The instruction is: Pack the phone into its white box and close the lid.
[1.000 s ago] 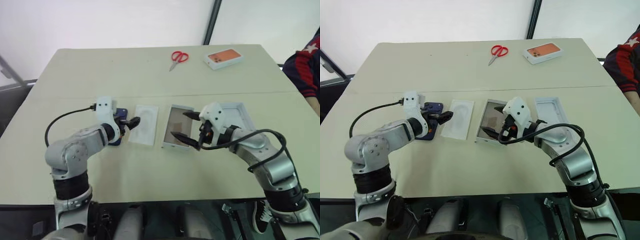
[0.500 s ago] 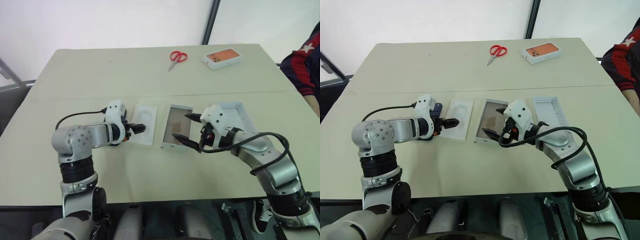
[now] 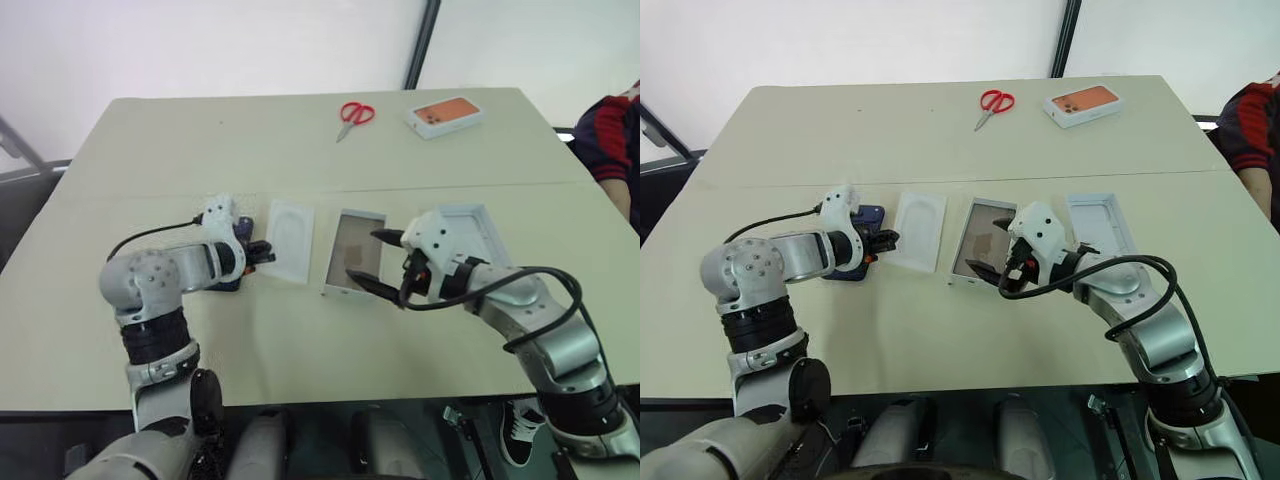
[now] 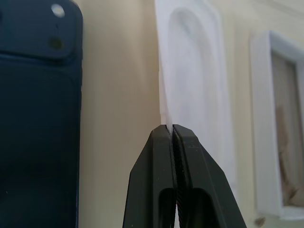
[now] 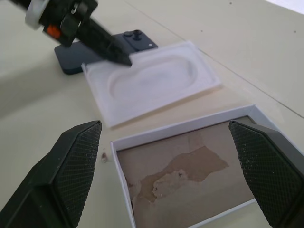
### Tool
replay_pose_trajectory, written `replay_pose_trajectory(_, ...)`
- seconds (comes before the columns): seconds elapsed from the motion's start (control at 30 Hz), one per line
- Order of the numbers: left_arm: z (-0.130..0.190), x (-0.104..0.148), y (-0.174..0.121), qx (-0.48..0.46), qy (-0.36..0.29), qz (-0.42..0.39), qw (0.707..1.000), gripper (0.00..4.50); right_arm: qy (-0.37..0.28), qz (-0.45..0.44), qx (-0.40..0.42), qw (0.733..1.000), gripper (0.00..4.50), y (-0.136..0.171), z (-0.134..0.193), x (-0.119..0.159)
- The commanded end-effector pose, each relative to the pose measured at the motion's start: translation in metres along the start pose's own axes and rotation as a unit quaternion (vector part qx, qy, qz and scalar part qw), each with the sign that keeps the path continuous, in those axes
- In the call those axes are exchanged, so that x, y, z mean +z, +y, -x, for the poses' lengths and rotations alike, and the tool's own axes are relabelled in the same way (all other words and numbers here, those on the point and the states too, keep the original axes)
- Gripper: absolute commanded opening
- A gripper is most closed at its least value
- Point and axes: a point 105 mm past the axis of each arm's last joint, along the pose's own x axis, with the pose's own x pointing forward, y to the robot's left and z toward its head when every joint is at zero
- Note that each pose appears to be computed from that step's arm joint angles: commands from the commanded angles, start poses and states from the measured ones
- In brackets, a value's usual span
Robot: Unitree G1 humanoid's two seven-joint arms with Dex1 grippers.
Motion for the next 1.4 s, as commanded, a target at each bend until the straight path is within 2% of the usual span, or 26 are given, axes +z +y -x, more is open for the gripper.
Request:
replay_pose_trajectory(0.03,0.016,0.034,-0.023,-0.070,-0.071,0.024,0.995,0.05,0.000,0.024,-0.019,1.000,4.50,-0.013,0.014,0.007)
replay_pose_trajectory(0.1,0.016,0.035,-0.037,-0.100,-0.072,0.023,0.992,0.05,0.009,0.028,-0.025,0.999,4.50,-0.019,0.020,0.004)
replay_pose_trajectory(0.2,0.007,0.022,-0.072,-0.161,-0.043,0.000,0.986,0.05,0.032,0.034,-0.045,0.998,4.50,-0.031,0.034,-0.004)
replay_pose_trajectory(0.4,-0.013,-0.010,-0.111,-0.206,0.020,-0.007,0.978,0.05,0.045,0.040,-0.066,0.996,4.50,-0.042,0.047,-0.008)
replay_pose_trajectory(0.63,-0.026,-0.027,-0.120,-0.191,0.061,-0.014,0.980,0.05,0.049,0.042,-0.076,0.995,4.50,-0.042,0.054,-0.011)
replay_pose_trajectory(0.97,-0.031,-0.039,-0.115,-0.163,0.075,-0.024,0.983,0.05,0.050,0.043,-0.080,0.995,4.50,-0.040,0.054,-0.012)
replay_pose_trajectory(1.07,-0.031,-0.040,-0.112,-0.157,0.075,-0.022,0.985,0.93,0.048,0.046,-0.076,0.995,4.50,-0.041,0.053,-0.010)
replay_pose_trajectory(1.1,-0.031,-0.040,-0.112,-0.157,0.074,-0.021,0.985,1.35,0.047,0.046,-0.075,0.995,4.50,-0.041,0.052,-0.009)
replay_pose_trajectory(1.27,-0.027,-0.036,-0.109,-0.167,0.062,-0.016,0.984,3.83,0.040,0.049,-0.069,0.996,4.50,-0.040,0.045,-0.006)
replay_pose_trajectory(1.4,-0.019,-0.026,-0.096,-0.163,0.040,-0.012,0.986,3.83,0.032,0.050,-0.060,0.996,4.50,-0.038,0.036,0.000)
